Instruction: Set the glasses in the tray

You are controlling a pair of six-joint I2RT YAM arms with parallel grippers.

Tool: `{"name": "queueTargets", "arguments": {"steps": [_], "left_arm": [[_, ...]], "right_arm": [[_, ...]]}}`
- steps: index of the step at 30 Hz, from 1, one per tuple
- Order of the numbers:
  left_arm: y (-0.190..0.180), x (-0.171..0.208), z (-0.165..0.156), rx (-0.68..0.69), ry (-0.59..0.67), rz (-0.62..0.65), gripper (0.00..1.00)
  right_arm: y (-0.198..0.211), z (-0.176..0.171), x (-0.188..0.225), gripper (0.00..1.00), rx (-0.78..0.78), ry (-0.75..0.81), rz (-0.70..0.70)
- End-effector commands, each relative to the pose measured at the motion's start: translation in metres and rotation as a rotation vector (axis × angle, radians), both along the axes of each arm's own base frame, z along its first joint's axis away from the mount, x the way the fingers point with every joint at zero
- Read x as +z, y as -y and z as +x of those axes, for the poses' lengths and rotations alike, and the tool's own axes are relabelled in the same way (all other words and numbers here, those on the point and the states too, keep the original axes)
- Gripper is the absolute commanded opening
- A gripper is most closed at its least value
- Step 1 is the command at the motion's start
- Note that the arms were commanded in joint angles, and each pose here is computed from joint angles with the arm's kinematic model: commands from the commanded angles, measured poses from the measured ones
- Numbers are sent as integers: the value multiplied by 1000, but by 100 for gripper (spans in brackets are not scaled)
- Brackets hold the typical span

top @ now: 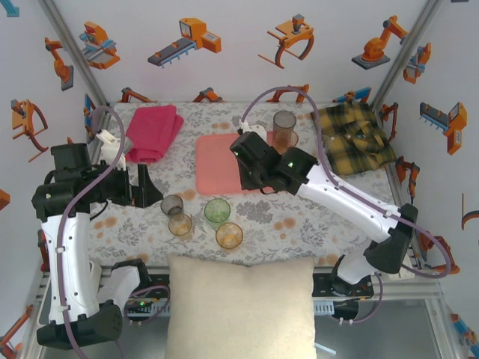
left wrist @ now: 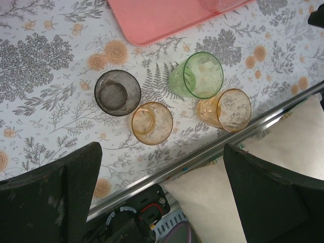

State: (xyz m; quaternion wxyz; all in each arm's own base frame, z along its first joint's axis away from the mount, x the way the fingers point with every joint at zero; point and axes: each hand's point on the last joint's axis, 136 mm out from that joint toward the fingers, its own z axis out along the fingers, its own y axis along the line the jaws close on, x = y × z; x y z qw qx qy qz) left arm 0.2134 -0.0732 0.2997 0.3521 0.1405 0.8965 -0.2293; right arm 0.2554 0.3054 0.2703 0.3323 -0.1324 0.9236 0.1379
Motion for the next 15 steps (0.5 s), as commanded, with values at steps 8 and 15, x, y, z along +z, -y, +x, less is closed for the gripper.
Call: {"name": "queueTargets", "arguments": {"steps": [8, 15], "left_arm": [[3, 4, -22, -42, 75, 48, 97], [3, 4, -32, -40, 92, 61, 97]], "right_arm": [[10, -32, -1, 29, -12, -30, 105], [20, -41, 0, 29, -11, -26, 151]]}}
